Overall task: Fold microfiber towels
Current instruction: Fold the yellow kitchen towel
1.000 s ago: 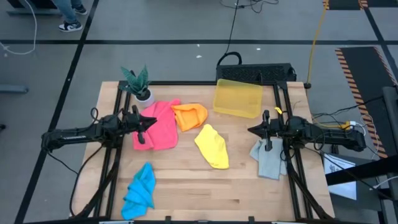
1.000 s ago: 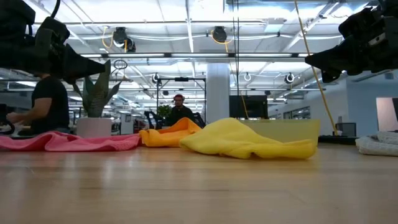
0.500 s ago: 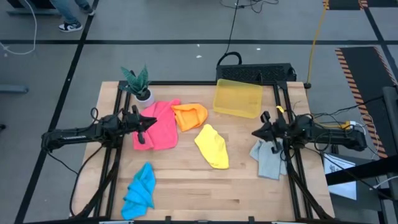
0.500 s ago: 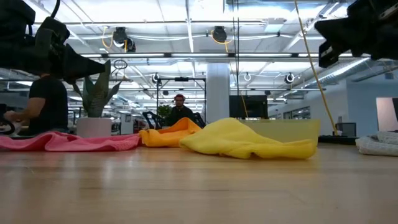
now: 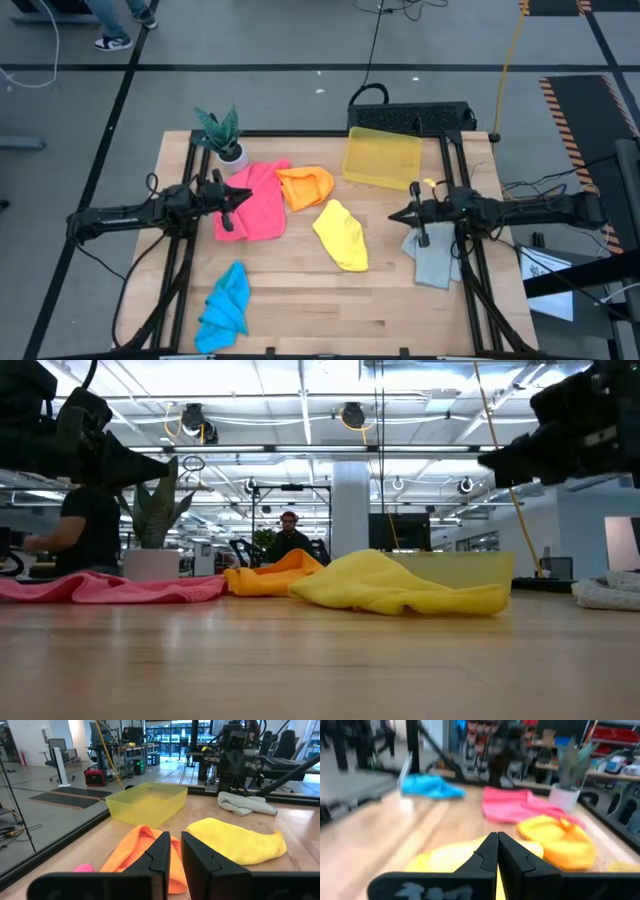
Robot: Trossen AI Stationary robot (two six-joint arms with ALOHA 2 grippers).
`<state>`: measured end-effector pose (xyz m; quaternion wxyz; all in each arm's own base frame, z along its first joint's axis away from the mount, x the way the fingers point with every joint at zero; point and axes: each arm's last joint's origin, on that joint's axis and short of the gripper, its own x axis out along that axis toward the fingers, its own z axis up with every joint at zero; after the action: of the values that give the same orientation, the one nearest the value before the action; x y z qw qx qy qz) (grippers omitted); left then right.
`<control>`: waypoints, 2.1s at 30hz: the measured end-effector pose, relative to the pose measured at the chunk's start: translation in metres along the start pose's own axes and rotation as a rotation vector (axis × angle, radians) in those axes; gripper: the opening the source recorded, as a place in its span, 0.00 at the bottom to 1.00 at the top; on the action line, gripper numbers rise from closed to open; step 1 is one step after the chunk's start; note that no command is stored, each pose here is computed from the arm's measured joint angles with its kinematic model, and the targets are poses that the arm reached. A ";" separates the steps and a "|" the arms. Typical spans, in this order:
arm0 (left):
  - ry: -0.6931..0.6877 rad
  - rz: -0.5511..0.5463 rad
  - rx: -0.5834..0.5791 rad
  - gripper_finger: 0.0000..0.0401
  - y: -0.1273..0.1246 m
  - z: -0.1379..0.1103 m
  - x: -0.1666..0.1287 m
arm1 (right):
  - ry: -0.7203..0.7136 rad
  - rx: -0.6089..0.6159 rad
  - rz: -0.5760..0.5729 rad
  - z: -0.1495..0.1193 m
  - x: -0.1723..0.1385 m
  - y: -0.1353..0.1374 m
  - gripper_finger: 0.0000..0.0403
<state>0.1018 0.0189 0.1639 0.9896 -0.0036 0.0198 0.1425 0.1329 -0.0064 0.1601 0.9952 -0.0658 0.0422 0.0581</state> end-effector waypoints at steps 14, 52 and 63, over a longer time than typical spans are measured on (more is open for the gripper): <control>0.000 -0.001 0.000 0.12 0.000 0.000 0.000 | 0.222 -0.173 0.113 -0.010 0.038 0.024 0.17; 0.000 -0.001 0.000 0.12 0.000 0.000 0.000 | 0.685 -0.098 0.042 -0.037 0.134 0.115 0.06; 0.000 -0.001 0.000 0.12 0.000 0.000 0.000 | 0.320 -0.012 0.030 0.031 0.130 0.107 0.01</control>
<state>0.1019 0.0188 0.1639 0.9897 -0.0037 0.0200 0.1419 0.2515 0.1172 0.1655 0.9744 -0.0794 0.2010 0.0622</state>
